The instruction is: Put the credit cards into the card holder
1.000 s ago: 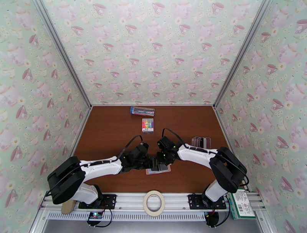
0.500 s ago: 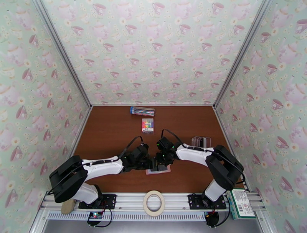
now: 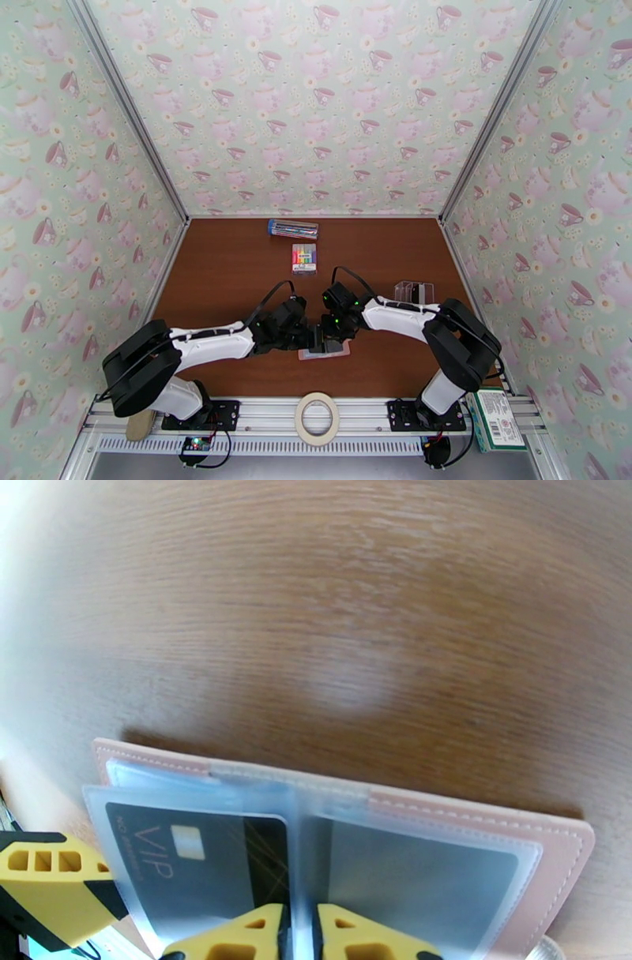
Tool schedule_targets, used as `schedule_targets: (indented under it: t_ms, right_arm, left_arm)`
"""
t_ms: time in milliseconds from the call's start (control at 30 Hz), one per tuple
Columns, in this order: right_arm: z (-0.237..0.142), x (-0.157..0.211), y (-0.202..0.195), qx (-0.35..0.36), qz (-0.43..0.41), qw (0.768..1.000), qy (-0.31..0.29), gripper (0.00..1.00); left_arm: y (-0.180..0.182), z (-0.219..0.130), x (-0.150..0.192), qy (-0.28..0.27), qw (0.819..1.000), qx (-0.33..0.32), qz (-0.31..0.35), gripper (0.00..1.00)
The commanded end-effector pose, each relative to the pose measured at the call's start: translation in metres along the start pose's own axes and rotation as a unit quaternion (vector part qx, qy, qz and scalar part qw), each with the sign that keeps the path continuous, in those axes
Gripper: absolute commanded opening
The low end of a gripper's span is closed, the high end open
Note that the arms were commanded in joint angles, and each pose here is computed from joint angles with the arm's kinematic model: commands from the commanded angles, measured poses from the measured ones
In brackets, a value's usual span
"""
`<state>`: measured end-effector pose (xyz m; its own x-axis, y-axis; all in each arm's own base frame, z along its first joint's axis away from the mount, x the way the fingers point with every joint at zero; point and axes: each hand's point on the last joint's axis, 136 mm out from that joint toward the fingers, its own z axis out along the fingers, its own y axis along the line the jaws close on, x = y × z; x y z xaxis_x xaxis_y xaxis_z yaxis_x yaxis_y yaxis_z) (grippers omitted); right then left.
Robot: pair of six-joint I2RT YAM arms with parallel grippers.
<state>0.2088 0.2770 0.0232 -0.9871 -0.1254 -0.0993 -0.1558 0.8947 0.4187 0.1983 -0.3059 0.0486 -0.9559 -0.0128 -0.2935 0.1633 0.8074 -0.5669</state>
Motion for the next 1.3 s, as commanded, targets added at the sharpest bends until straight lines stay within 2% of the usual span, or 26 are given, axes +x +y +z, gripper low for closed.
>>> schedule_targets:
  t_ms: [0,367,567,733,833,1267]
  right_arm:
    - [-0.008,-0.01,0.051,-0.104,-0.022,0.994,-0.009,0.18]
    - [-0.017,-0.013,0.047,-0.088,-0.029,0.995,-0.026,0.16]
    - [-0.024,-0.016,0.033,-0.049,-0.031,0.997,-0.042,0.25]
    - [-0.026,-0.016,0.027,-0.038,-0.029,0.998,-0.047,0.24]
    - [-0.027,-0.016,0.029,-0.04,-0.029,0.998,-0.048,0.23]
    - [-0.031,-0.021,0.022,-0.029,-0.006,0.997,-0.066,0.18]
  left_arm:
    - [-0.036,0.002,-0.008,-0.006,0.998,0.055,0.019,0.6]
    - [-0.039,-0.001,-0.009,-0.011,0.998,0.059,0.021,0.6]
    - [-0.039,0.0,-0.007,-0.009,0.998,0.059,0.022,0.59]
    - [-0.039,0.0,-0.007,-0.009,0.998,0.059,0.022,0.53]
    - [-0.04,0.0,-0.007,-0.009,0.998,0.06,0.022,0.47]
    - [-0.038,0.002,-0.007,-0.007,0.998,0.056,0.021,0.38]
